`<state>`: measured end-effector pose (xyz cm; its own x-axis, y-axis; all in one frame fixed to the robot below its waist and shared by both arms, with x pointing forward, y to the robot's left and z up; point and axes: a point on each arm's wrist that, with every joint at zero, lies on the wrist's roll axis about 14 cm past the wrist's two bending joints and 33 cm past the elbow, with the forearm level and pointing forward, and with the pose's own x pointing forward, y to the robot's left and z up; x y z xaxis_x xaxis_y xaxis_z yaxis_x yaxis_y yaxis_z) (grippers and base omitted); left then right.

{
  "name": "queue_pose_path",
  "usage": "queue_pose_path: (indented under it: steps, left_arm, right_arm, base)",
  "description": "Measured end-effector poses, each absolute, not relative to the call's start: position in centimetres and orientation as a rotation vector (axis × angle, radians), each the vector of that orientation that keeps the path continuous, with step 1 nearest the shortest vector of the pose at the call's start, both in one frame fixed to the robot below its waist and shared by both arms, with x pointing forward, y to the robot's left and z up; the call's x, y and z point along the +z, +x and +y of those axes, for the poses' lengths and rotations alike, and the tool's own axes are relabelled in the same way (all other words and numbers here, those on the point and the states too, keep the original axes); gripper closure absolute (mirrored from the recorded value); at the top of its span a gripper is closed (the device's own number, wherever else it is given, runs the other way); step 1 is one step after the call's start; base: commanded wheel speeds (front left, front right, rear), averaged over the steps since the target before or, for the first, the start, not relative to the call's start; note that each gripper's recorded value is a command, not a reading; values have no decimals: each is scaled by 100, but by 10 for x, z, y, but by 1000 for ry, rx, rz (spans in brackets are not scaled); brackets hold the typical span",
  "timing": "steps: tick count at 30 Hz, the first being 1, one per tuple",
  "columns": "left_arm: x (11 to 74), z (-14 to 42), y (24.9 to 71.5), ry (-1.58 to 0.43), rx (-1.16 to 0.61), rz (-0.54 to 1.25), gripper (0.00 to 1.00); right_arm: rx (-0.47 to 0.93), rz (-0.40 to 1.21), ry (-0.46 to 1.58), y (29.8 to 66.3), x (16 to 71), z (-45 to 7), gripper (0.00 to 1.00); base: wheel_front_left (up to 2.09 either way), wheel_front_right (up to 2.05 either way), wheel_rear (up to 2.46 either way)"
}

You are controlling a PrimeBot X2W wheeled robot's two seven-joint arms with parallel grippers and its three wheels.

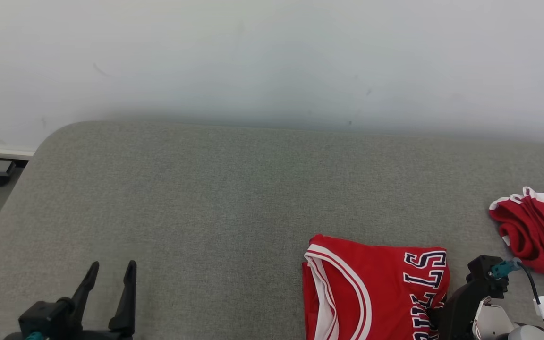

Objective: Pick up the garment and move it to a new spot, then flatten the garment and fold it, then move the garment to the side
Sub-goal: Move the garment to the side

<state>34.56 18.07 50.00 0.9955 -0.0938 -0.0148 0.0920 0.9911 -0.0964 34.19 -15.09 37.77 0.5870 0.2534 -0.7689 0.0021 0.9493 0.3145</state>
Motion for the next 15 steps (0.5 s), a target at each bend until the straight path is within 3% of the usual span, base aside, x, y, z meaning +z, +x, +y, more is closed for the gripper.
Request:
queue_pose_path:
  steps: [15]
  left_arm:
    - [506, 175, 338, -149, -86, 4, 0]
  right_arm:
    - [219, 853, 183, 371, 408, -132, 100]
  base:
    - [0, 0, 0]
